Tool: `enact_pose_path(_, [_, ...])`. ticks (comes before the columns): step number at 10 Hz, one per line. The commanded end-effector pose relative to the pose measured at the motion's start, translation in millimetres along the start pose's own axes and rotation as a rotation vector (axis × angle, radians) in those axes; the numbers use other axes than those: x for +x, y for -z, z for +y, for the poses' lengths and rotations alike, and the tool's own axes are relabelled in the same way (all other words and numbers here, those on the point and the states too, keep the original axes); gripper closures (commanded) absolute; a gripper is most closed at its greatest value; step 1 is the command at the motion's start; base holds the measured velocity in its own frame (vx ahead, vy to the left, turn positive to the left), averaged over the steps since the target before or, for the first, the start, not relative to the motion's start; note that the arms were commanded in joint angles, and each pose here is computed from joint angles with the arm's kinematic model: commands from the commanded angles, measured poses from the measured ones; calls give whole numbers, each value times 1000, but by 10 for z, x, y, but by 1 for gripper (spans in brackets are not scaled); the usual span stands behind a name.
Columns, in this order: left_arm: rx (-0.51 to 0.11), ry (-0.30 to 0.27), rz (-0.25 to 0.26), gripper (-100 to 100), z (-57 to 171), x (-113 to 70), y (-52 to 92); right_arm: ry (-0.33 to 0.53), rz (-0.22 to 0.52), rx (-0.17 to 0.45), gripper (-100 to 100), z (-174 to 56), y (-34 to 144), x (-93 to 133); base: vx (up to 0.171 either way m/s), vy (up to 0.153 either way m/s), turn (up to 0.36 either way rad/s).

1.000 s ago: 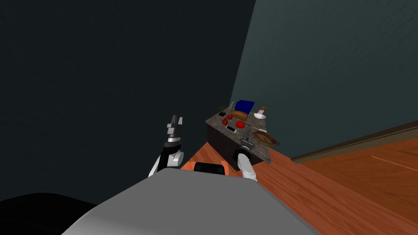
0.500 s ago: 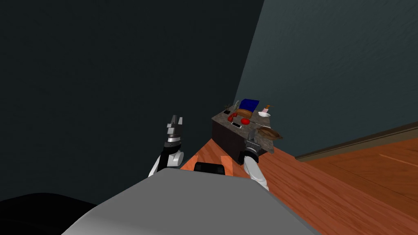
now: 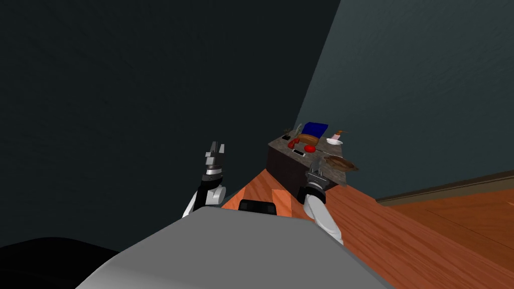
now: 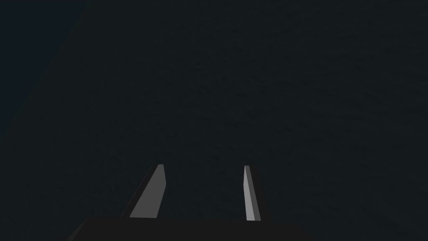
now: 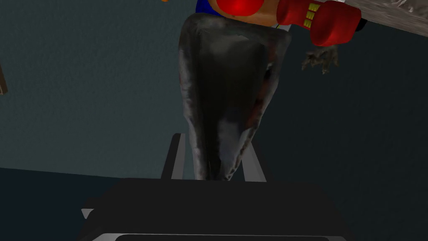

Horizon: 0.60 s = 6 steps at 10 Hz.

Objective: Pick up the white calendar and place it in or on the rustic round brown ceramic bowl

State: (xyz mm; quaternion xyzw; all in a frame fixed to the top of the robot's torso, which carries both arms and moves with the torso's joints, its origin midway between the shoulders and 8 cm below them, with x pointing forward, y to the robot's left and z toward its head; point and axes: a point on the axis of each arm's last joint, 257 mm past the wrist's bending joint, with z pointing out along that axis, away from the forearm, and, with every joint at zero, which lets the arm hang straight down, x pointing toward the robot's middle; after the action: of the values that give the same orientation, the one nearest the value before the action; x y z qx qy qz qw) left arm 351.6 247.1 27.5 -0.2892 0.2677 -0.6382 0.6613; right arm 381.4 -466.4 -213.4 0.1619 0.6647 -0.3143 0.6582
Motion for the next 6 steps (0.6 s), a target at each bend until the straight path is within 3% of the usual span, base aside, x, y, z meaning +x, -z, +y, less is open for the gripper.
enact_pose_path(1, [0,0,0,0,0,0,0,-12,-4,12,100,-72,14,-105,-115,109,160])
enact_pose_path(6, [0,0,0,0,0,-1,1,-73,1,48,100,-264,104,-328,-55,38,127])
